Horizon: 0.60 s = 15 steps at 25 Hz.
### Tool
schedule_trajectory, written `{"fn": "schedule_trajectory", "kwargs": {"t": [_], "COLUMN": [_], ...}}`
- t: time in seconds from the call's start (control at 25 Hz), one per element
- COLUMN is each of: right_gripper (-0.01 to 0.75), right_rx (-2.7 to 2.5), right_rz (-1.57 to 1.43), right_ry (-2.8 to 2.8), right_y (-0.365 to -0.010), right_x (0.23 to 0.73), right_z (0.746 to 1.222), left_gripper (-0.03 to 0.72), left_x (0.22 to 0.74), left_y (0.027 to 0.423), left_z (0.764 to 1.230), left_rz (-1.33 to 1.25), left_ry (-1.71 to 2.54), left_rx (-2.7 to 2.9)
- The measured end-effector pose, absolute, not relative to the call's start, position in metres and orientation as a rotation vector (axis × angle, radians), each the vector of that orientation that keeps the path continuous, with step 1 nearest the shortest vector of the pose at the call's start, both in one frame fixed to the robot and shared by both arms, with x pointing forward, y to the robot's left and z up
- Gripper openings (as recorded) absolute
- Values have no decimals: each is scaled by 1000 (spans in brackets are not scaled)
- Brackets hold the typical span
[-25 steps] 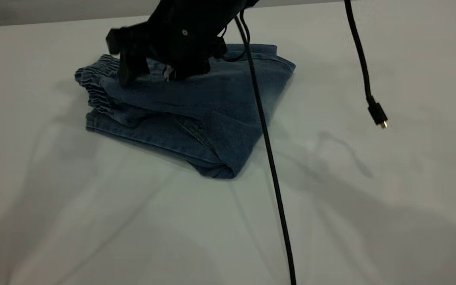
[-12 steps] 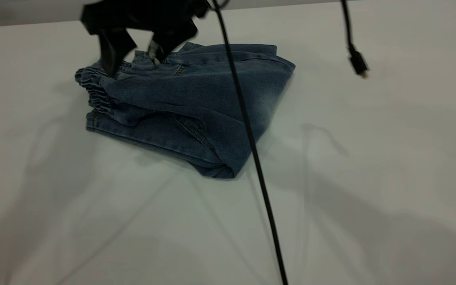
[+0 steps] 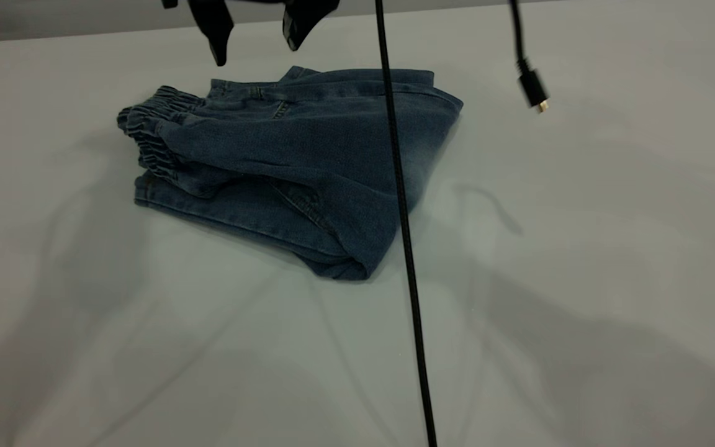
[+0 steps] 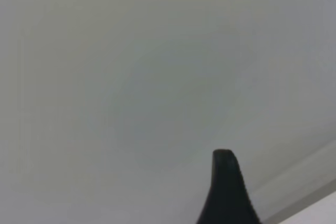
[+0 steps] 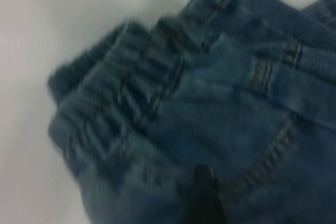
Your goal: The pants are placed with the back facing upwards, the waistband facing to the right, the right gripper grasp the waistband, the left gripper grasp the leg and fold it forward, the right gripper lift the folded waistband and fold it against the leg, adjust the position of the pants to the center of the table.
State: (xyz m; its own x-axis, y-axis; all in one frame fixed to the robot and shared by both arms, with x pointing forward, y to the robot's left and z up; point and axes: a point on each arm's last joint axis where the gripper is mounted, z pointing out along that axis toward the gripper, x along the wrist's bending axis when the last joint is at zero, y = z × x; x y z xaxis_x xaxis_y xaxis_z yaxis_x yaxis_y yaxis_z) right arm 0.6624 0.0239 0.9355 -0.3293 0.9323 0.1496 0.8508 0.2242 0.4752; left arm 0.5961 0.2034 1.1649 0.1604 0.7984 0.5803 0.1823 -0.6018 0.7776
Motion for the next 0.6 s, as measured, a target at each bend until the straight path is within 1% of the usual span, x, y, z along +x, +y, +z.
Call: {"fn": "schedule_trajectory", "kwargs": {"t": [0.24, 0.4, 0.6], "right_gripper": [505, 505, 505], "right_rx": [1969, 1995, 2069], "right_rz": [753, 797, 761], "right_ry": [2285, 2278, 2219], "right_y": [38, 52, 52], "right_x": [656, 650, 653], "right_z": [904, 884, 852], "left_gripper": [454, 454, 454], "left_x": [596, 596, 595], "left_y": [204, 204, 204], "left_z": [1166, 1166, 1167], "left_rz": [1469, 1469, 1471], "left_ry": [930, 933, 933], "left_rx": [1895, 1896, 1892]}}
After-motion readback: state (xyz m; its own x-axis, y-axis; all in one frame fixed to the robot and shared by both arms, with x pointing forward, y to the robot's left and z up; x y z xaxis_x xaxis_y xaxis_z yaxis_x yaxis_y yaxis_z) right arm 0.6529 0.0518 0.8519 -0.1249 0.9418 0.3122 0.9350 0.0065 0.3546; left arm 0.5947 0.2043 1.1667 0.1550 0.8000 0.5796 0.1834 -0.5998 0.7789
